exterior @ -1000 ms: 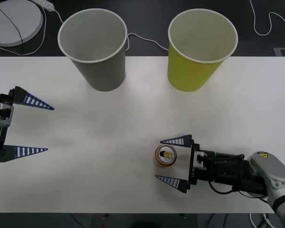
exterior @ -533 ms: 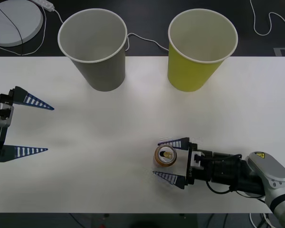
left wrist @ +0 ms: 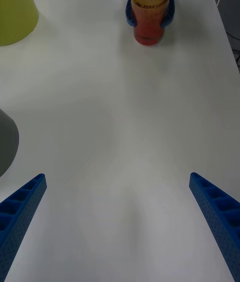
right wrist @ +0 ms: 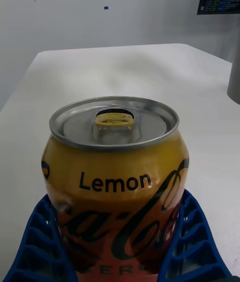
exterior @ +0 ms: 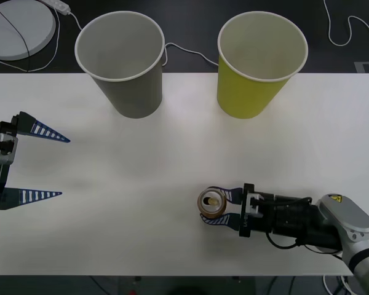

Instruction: Put the can into the green bin and the plastic bottle into the gray bin

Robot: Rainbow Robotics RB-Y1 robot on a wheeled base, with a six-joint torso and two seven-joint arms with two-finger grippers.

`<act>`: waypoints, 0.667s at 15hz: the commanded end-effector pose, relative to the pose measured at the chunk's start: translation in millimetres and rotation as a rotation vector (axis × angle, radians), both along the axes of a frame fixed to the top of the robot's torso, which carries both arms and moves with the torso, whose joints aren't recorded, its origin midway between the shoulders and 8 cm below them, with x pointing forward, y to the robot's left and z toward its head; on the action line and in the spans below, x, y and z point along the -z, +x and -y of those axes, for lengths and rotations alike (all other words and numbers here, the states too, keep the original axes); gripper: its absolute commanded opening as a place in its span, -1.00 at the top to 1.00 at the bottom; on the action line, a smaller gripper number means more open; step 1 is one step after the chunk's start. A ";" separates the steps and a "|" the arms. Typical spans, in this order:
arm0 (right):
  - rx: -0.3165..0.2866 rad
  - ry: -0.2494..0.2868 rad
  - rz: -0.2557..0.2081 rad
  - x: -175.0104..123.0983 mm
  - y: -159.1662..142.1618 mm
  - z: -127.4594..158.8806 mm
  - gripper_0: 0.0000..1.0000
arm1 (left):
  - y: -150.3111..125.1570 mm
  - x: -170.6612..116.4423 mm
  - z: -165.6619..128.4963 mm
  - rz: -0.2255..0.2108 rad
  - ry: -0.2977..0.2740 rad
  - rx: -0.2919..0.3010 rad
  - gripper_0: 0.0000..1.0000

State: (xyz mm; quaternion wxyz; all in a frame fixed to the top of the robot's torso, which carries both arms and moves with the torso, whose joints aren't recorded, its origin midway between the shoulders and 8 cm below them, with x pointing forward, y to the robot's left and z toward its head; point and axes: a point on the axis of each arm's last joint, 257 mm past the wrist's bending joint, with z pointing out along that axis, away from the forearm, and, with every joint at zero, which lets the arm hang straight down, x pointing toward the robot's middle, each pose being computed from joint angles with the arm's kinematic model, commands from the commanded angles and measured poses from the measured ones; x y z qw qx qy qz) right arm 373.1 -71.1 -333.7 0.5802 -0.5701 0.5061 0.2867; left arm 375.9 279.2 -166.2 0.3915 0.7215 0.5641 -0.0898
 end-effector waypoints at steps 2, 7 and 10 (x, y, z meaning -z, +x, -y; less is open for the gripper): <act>-0.013 -0.028 -0.027 -13.5 2.6 6.7 1.00 | 0.0 0.0 0.0 0.000 0.000 0.000 -1.00; 0.023 -0.138 -0.059 -40.2 8.4 35.8 1.00 | 0.0 0.0 0.0 0.000 0.000 0.000 -1.00; 0.068 -0.198 -0.096 -57.7 11.0 56.0 1.00 | 0.0 0.0 0.0 0.000 0.000 0.000 -1.00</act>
